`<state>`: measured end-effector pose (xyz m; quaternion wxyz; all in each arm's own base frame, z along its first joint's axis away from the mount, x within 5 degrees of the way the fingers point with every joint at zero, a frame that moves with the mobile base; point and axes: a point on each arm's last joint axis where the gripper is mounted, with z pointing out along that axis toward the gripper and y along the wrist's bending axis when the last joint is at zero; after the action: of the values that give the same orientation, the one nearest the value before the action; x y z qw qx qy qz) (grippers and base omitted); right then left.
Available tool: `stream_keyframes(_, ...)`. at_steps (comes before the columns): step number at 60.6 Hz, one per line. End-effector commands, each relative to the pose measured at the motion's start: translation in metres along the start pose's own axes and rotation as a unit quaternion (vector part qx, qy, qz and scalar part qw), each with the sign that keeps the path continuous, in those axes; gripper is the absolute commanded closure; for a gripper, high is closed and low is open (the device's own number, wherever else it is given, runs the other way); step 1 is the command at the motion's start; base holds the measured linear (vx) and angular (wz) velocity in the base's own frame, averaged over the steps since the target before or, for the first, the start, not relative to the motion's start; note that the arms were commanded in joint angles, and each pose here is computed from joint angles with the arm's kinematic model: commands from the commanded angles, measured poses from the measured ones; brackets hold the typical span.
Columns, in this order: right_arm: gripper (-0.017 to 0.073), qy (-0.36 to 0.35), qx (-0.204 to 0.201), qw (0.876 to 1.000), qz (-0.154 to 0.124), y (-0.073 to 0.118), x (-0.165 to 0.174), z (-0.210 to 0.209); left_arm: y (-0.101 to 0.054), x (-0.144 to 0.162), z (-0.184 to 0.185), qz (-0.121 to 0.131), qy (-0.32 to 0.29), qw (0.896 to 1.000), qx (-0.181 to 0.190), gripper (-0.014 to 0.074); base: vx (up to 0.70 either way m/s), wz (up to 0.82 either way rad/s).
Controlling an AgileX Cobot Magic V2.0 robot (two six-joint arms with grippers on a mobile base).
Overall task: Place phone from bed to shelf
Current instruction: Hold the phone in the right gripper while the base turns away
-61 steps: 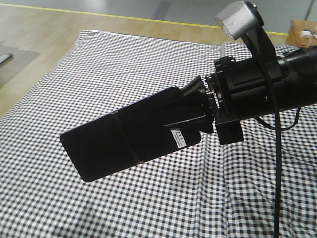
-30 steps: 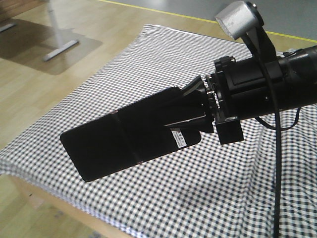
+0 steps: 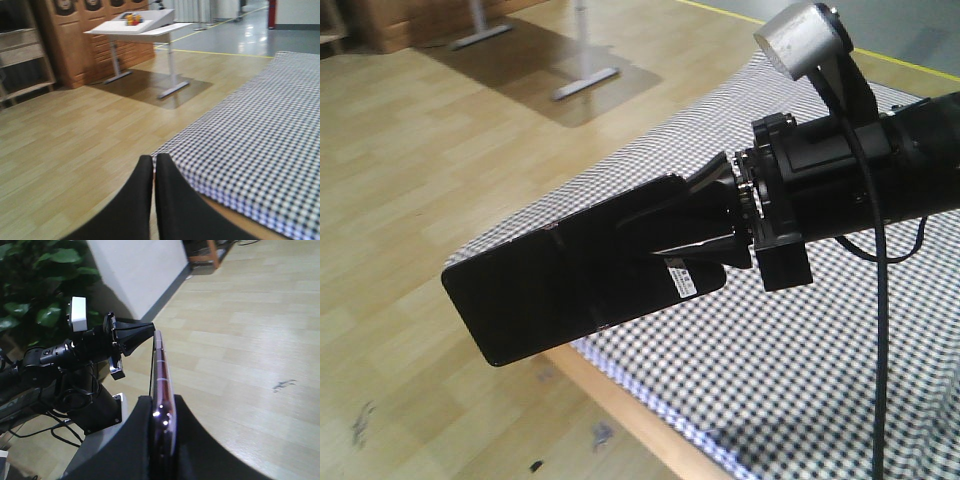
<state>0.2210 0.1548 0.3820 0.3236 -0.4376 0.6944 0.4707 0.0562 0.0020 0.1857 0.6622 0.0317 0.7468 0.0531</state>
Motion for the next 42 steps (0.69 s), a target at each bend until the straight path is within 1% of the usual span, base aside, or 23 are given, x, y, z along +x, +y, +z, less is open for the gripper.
stream_keyframes(1,0.0561,-0.038,-0.044,0.998,-0.016,0.0227,-0.0142,-0.0093,0.0016,-0.0142,-0.0030,-0.007,-0.053,0.999,-0.005,0.0592,-0.16,0.61)
stream_keyframes(42,0.0561,-0.038,-0.044,0.998,-0.016,0.0227,-0.0142,-0.0093,0.0016,-0.0142,-0.0030,-0.007,-0.053,0.999,-0.005,0.0592,-0.16,0.63)
